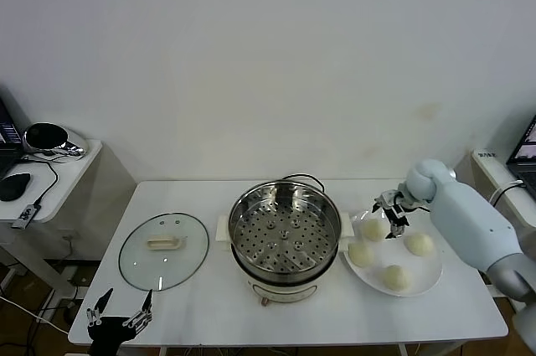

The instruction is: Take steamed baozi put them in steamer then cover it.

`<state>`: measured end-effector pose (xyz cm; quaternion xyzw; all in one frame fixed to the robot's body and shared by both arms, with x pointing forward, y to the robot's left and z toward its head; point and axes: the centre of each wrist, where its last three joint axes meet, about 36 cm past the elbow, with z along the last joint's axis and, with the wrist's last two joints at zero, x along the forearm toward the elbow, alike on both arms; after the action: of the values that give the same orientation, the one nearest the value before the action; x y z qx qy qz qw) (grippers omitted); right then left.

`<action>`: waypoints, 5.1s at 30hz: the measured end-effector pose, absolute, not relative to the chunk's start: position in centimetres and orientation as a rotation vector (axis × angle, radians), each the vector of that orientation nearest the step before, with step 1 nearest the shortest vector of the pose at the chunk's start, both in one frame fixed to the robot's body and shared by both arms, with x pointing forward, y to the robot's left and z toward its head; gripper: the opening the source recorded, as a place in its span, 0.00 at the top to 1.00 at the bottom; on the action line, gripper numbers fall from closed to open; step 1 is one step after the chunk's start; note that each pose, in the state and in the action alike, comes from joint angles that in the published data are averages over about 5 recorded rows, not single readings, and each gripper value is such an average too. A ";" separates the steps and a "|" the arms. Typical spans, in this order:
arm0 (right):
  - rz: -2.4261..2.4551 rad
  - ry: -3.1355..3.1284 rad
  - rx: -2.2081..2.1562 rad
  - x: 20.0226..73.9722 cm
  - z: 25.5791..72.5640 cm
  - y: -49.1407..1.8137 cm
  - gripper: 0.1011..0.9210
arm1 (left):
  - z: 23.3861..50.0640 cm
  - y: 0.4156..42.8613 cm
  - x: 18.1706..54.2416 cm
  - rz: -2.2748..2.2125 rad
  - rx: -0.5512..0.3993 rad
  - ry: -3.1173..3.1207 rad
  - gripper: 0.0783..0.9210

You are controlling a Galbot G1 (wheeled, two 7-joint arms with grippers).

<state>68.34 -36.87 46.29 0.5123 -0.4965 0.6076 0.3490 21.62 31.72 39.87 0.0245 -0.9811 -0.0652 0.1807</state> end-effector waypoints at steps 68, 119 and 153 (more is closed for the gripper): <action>1.919 -1.261 1.873 72.9 72.3 -23.7 0.37 | 40.6 30.7 22.4 -0.186 0.102 -2.812 0.12; 2.321 -0.350 2.197 72.8 59.6 -6.2 0.37 | 39.5 29.8 22.0 -0.124 0.122 -2.790 0.12; 2.072 -1.140 1.828 67.6 69.2 -16.1 0.12 | 40.1 30.2 22.5 -0.120 0.065 -2.779 0.12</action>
<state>67.56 -16.15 69.22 0.6098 -0.3803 0.6911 0.0763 22.54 30.23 40.14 0.0229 -0.9827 -0.0426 0.1787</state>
